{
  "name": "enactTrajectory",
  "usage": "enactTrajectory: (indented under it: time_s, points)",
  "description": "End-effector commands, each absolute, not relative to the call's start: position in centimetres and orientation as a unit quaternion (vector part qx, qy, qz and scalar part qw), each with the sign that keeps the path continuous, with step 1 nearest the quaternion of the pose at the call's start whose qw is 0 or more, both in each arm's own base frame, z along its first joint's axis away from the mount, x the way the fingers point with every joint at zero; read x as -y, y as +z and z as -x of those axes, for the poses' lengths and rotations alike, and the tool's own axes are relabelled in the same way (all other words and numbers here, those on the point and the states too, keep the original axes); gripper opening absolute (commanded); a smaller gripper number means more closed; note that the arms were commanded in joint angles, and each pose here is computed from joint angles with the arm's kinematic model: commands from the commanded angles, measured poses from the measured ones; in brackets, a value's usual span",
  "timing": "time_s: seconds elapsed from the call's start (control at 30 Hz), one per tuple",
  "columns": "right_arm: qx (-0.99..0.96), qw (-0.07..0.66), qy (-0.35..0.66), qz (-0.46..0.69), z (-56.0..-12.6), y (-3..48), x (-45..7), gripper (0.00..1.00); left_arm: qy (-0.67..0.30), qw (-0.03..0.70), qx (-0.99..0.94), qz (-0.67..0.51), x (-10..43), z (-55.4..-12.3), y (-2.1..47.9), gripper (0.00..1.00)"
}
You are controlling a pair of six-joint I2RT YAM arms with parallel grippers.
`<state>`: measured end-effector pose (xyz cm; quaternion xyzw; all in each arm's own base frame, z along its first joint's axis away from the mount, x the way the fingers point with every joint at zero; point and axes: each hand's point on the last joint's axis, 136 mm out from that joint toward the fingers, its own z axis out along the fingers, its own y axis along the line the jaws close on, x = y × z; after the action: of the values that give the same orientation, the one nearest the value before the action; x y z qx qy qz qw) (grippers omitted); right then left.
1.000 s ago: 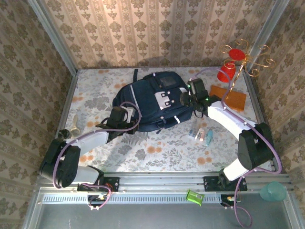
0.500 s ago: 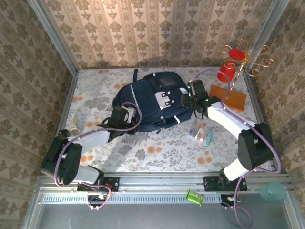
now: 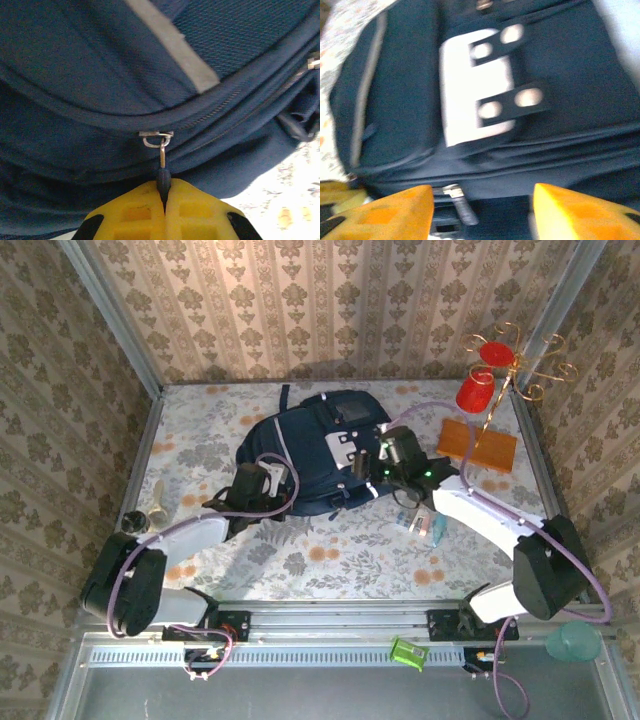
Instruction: Pack the student bag
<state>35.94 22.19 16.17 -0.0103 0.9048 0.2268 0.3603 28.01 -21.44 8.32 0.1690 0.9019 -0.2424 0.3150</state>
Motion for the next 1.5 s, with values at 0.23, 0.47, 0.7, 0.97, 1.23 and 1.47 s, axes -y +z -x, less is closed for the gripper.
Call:
enactTrajectory:
  time_s: [0.23,0.47,0.7,0.97,1.23,1.47]
  points:
    - [-0.889,0.268,0.366,-0.058,-35.3,12.8,-30.8,0.67,-0.291,0.310,-0.877,-0.225,25.3,-24.0,10.2,0.00]
    - [-0.896,0.267,0.342,-0.096,-36.4,10.8,-30.3,0.45,-0.263,0.305,-0.882,-0.244,25.4,-23.2,9.2,0.00]
    - [-0.909,0.276,0.299,-0.092,-36.0,10.1,-27.4,0.00,-0.162,0.327,-0.899,-0.240,21.9,-24.5,8.5,0.00]
    - [-0.921,0.259,0.289,-0.042,-35.1,10.8,-24.5,0.00,-0.085,0.338,-0.908,-0.235,18.3,-26.3,8.3,0.00]
    - [-0.937,0.202,0.285,0.030,-35.7,10.4,-21.4,0.00,-0.083,0.343,-0.911,-0.215,17.3,-27.3,9.0,0.00]
    - [-0.943,0.169,0.275,0.086,-38.2,10.6,-21.9,0.06,-0.191,0.313,-0.893,-0.261,22.7,-24.4,9.0,0.00]
